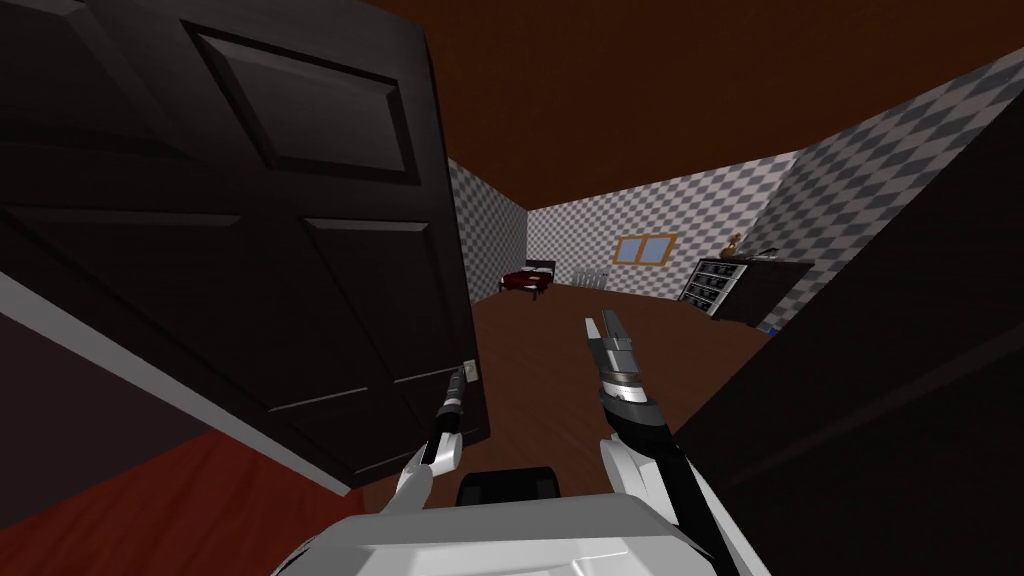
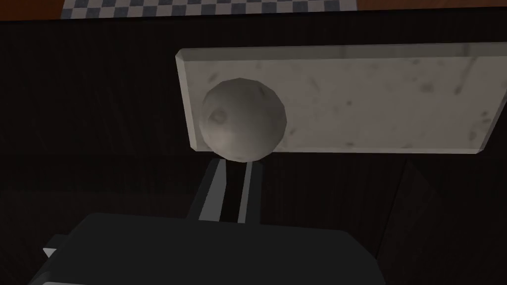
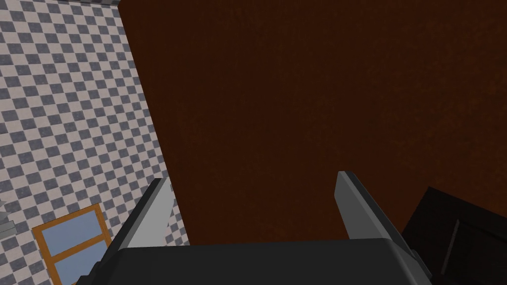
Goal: Push the door open
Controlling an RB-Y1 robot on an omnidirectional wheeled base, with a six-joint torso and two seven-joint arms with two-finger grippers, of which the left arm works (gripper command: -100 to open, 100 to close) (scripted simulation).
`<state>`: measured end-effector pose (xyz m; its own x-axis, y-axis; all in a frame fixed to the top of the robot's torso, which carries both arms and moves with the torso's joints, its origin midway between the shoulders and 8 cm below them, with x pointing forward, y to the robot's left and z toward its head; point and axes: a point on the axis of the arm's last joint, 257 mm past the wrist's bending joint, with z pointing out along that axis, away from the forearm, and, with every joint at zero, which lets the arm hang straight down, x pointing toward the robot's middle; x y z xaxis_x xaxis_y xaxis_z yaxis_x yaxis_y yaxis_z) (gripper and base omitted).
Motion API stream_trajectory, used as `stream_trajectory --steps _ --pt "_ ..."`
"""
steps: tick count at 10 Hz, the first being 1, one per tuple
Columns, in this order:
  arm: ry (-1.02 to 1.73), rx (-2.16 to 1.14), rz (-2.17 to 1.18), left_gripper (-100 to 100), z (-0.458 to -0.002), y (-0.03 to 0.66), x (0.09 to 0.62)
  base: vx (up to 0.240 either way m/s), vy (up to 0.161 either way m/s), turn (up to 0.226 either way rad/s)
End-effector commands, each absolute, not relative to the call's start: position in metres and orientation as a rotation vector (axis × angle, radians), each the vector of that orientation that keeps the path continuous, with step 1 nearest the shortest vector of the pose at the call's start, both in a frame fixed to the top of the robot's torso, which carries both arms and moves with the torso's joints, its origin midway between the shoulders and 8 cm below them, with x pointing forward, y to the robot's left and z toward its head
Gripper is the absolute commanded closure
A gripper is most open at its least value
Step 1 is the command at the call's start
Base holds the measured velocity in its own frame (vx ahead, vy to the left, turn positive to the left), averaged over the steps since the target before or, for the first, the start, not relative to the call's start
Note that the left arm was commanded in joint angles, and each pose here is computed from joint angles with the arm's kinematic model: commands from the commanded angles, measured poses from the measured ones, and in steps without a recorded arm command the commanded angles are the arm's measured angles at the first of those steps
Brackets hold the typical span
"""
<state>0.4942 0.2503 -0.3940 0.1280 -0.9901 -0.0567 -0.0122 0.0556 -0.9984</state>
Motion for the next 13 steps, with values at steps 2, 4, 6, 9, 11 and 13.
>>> stream_trajectory --steps 2,4,6,9,11,13 --pt "1.127 -1.221 -1.043 -100 -0.389 0.266 0.498 0.162 0.007 0.071" --pt "1.122 -1.212 -1.034 -100 -0.387 0.27 0.499 -0.089 0.069 0.009" --pt "1.118 -1.208 -1.029 -100 -0.386 0.271 0.499 -0.088 0.07 0.012" --pt "1.109 -1.206 -1.023 -100 -0.384 0.269 0.499 -0.053 0.033 0.016" --pt "1.105 -1.208 -1.023 -100 -0.384 0.265 0.498 -0.043 0.026 0.012" --pt "1.099 -1.215 -1.025 -100 -0.385 0.259 0.498 -0.062 0.026 0.015"
